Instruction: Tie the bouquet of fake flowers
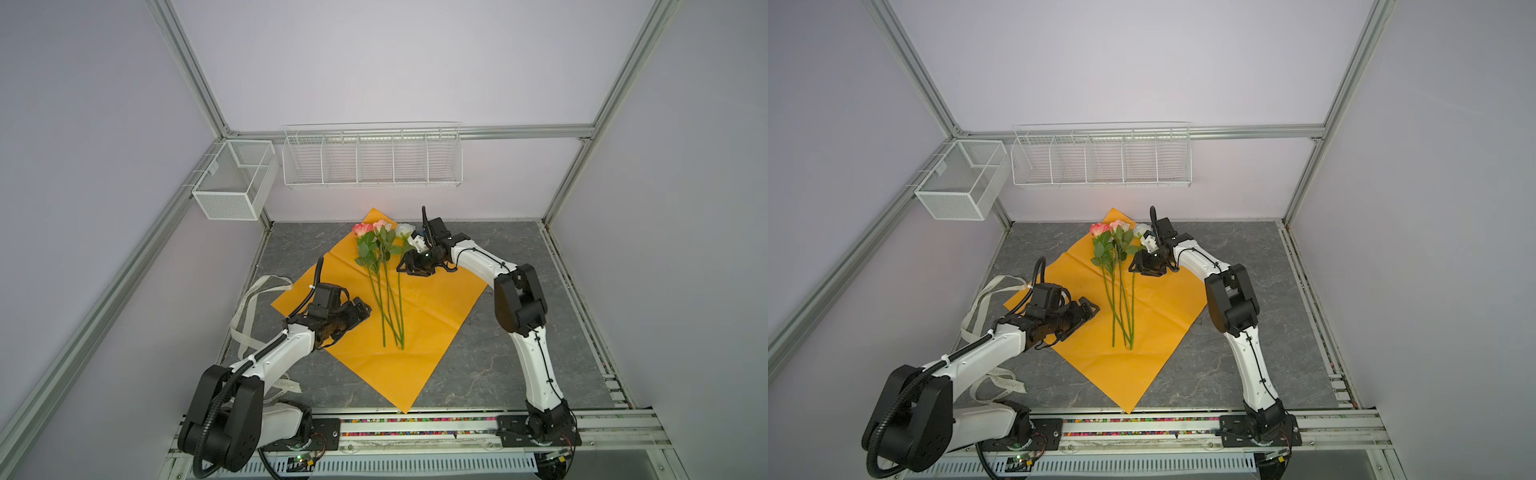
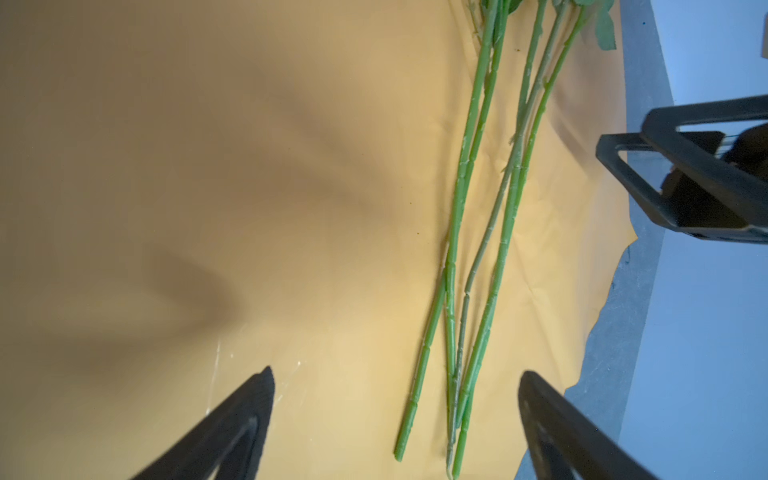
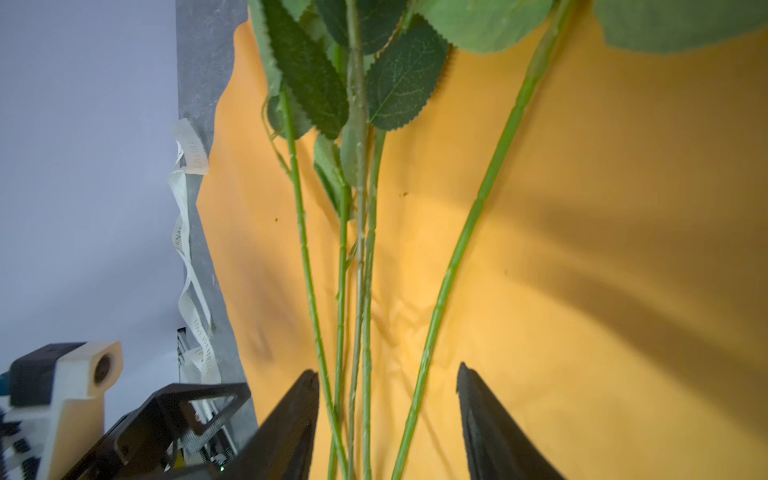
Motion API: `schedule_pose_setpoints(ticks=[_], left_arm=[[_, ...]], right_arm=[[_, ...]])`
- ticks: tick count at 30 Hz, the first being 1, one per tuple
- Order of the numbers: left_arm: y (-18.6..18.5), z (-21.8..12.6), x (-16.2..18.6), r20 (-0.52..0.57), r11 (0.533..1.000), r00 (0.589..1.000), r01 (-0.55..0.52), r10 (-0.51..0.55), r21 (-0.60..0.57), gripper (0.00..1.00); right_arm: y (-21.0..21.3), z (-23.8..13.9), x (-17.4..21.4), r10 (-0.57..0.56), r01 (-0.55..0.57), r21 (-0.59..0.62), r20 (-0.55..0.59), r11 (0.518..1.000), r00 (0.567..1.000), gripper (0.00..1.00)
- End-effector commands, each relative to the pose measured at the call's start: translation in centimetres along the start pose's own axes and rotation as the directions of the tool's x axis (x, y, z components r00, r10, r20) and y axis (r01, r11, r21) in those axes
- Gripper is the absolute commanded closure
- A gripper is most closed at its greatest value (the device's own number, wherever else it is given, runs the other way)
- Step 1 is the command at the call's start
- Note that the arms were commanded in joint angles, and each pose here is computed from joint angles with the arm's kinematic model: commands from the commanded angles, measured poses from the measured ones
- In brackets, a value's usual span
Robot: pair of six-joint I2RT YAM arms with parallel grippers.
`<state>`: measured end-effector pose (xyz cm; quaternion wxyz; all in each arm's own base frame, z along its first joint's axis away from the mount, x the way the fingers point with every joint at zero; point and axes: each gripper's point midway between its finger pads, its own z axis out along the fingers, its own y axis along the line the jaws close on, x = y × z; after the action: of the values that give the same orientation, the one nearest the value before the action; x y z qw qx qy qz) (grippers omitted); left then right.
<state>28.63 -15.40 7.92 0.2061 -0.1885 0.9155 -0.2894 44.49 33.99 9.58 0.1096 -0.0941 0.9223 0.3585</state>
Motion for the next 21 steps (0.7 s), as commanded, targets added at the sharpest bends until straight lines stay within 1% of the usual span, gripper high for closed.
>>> schedule_pose_setpoints(ticks=[1, 4, 6, 10, 14, 15, 17, 21], left_arm=[[-0.8, -1.3, -0.1, -0.001, 1.0, 1.0, -0.024, 0.024, 0.01, 0.08], [-1.0, -2.5, 0.0, 0.006, 0.999, 0.999, -0.035, 0.035, 0.011, 0.07], [-0.9, -3.2, 0.3, 0.006, 0.999, 0.999, -0.031, 0.031, 0.013, 0.06], [-0.4, -4.1, 1.7, -0.017, 1.0, 1.0, -0.015, 0.015, 0.028, 0.05], [0.2, -4.9, 2.8, -0.037, 1.0, 0.999, -0.013, 0.014, 0.021, 0.04], [0.2, -5.2, 3.0, -0.036, 1.0, 0.999, -0.011, 0.012, 0.027, 0.04], [0.3, -5.4, 3.3, -0.036, 0.999, 0.999, -0.005, 0.006, 0.034, 0.04], [0.2, -5.9, 3.6, -0.034, 0.999, 0.999, -0.011, 0.013, 0.047, 0.03]], right_arm=[[0.8, -4.2, 1.3, -0.042, 0.039, 0.05, 0.041, 0.998, 0.998, 0.42], [0.0, -6.6, 5.0, 0.017, -0.023, 0.089, 0.067, 0.996, 0.998, 0.42], [-0.7, -7.4, 8.2, 0.094, -0.1, 0.097, 0.064, 0.99, 0.994, 0.42], [-0.8, -7.9, 15.9, 0.201, -0.203, 0.099, 0.028, 0.974, 0.979, 0.42], [-0.6, -7.9, 21.8, 0.284, -0.282, 0.086, -0.013, 0.956, 0.959, 0.41], [-0.3, -7.7, 23.1, 0.296, -0.294, 0.08, -0.025, 0.953, 0.955, 0.38], [0.2, -7.5, 24.9, 0.32, -0.316, 0.083, -0.03, 0.945, 0.947, 0.36], [0.2, -6.8, 27.4, 0.366, -0.365, 0.079, 0.01, 0.928, 0.931, 0.3]])
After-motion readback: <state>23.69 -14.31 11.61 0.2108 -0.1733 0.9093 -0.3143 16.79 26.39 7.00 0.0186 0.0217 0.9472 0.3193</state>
